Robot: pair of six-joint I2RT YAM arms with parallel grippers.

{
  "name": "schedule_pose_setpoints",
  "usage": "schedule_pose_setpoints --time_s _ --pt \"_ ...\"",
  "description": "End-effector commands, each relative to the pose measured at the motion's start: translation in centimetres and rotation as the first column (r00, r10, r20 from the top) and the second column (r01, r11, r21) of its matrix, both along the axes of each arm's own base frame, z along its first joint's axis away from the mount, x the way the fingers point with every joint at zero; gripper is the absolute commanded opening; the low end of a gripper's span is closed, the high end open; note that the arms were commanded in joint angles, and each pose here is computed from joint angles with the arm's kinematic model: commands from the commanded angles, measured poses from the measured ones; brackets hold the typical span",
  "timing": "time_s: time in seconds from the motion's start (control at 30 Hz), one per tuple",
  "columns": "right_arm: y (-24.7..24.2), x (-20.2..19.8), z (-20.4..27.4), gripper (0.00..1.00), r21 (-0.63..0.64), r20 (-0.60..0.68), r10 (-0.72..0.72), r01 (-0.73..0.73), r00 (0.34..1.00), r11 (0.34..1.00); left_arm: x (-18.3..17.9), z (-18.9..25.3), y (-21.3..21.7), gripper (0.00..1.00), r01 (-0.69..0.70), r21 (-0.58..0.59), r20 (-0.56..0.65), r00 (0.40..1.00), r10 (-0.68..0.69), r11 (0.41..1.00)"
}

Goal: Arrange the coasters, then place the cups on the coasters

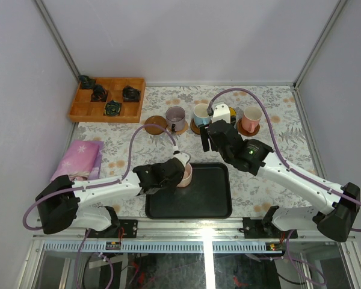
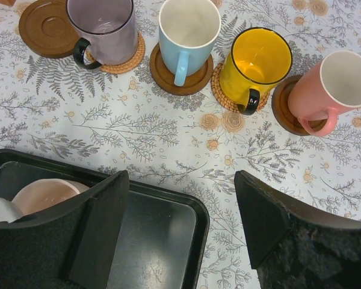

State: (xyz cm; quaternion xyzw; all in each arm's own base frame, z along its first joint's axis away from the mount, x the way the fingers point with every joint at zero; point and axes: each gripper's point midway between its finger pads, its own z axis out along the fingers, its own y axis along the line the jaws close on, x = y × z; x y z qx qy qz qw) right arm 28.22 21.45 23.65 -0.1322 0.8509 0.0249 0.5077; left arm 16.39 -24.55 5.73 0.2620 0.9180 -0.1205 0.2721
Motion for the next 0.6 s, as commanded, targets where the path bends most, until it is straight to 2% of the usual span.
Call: schedule_pose_setpoints --time_s 0.0,0.17,0.33,0.57 --pt "-0.5 0.4 1.2 0.78 0.037 0.036 -0.032 0.031 0.999 0.999 1.4 1.1 -1.0 0.0 -0.042 -0.04 0.097 0.994 0.046 0.998" --pt "-0.2 0.3 1.1 0.78 0.047 0.036 -0.024 0.023 0.999 0.999 1.4 1.5 -0.8 0.0 -0.052 -0.025 0.133 0.99 0.055 0.998" --pt "-0.3 0.3 1.2 0.78 0.06 0.043 -0.024 0.022 0.999 0.998 2.5 5.4 -1.2 0.0 -0.078 -0.069 0.248 0.964 0.093 0.995" --pt "-0.3 0.5 1.1 0.78 0.064 0.056 -0.035 0.032 0.998 0.997 5.3 12.2 0.7 0.0 -0.195 -0.147 0.421 0.875 0.24 0.97"
